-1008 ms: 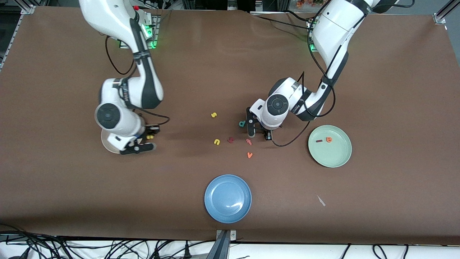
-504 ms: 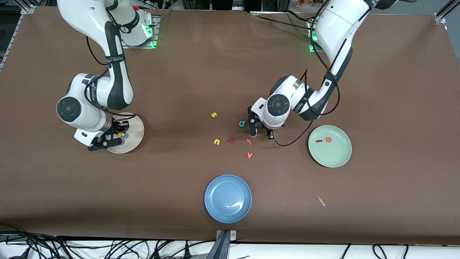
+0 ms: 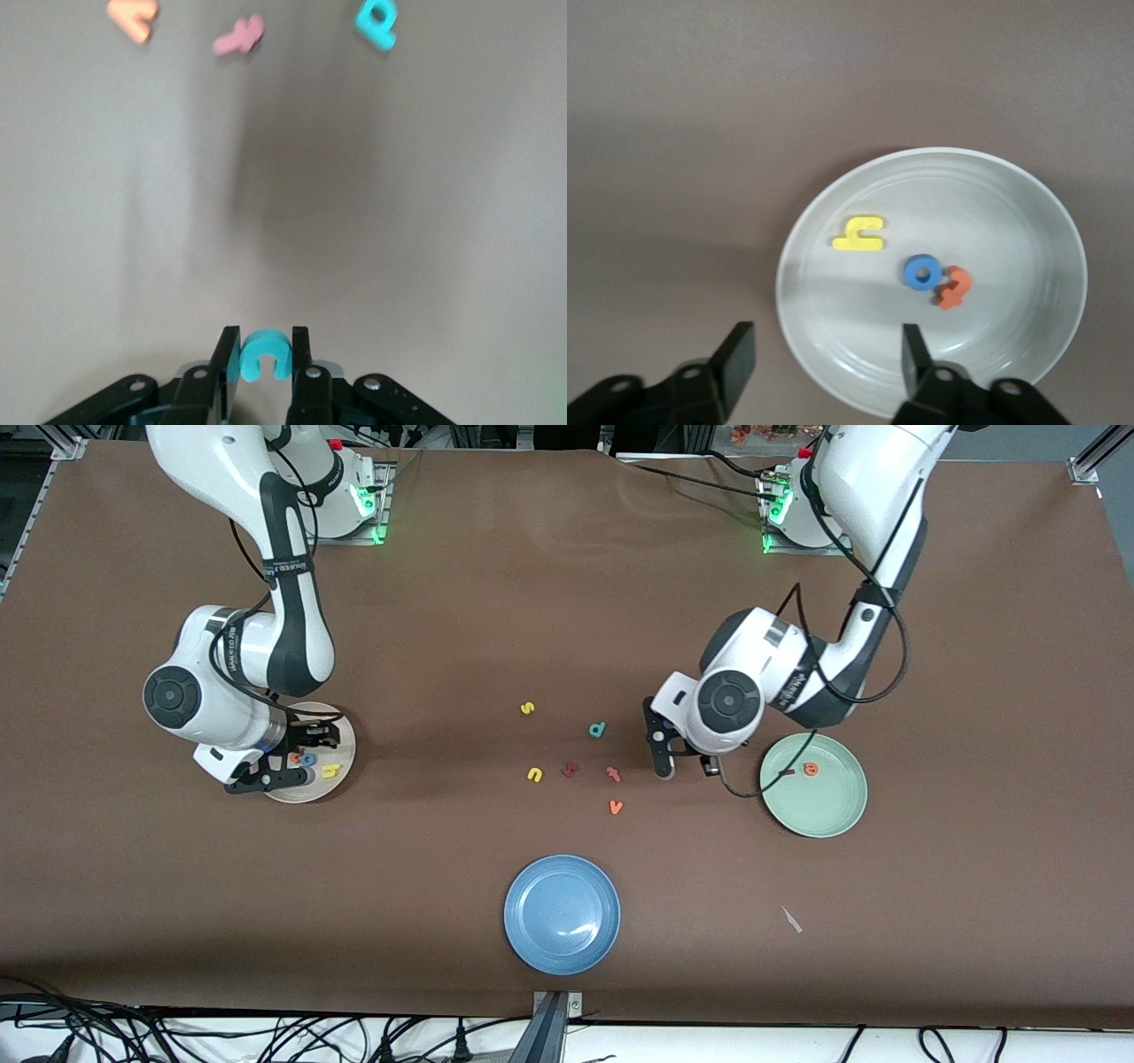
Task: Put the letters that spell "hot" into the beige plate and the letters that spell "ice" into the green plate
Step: 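Drop the yellow letter on the white plate while the left gripper carries the c, then release the teal c on the green plate while the right gripper withdraws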
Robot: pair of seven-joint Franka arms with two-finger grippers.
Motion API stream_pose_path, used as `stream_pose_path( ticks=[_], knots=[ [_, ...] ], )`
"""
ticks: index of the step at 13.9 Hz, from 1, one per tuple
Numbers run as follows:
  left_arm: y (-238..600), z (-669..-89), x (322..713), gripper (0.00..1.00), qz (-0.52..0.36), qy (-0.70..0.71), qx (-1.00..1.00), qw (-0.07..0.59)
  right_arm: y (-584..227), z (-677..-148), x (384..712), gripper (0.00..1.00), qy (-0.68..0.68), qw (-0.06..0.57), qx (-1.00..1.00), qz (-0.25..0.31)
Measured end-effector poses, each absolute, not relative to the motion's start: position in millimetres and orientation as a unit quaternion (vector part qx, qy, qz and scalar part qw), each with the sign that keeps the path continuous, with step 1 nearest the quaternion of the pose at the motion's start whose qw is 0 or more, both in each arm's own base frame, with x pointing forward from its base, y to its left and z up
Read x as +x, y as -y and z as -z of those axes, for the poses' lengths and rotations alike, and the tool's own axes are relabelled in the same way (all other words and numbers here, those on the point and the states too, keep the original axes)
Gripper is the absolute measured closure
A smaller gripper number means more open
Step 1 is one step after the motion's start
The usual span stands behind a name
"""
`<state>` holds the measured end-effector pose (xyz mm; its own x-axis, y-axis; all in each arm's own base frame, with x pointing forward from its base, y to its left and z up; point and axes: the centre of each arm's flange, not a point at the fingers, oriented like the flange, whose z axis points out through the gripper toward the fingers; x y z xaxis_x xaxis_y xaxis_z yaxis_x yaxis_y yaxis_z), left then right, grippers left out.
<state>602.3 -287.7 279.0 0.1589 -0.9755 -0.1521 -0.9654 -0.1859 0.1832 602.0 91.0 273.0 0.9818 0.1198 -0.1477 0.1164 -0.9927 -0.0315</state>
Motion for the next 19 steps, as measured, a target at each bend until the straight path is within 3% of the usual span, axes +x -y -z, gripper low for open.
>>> stream_pose_path(
  ticks=[2,10,14,17,18,19],
  knots=[
    [252,-278,618,0.76,0.120,0.654,0.746,0.024,-94,-278,605,0.00,0.043,0.012,-0.996,-0.074],
    [140,-265,658,0.76,0.093,0.719,0.689,0.010,-102,-302,612,0.00,0.007,0.023,-0.994,-0.105],
    [119,-237,661,0.76,0.087,0.736,0.671,-0.031,-86,-314,619,0.00,-0.003,0.041,-0.993,-0.113],
    [114,-208,652,0.75,0.084,0.744,0.661,-0.042,-73,-346,618,0.00,0.024,0.004,-0.994,-0.109],
    [112,-202,649,0.71,0.084,0.745,0.661,-0.041,-74,-365,617,0.00,0.027,-0.003,-0.995,-0.097],
    [110,-200,648,0.60,0.084,0.744,0.662,-0.040,-77,-384,614,0.00,0.029,-0.004,-0.996,-0.084]
  ],
)
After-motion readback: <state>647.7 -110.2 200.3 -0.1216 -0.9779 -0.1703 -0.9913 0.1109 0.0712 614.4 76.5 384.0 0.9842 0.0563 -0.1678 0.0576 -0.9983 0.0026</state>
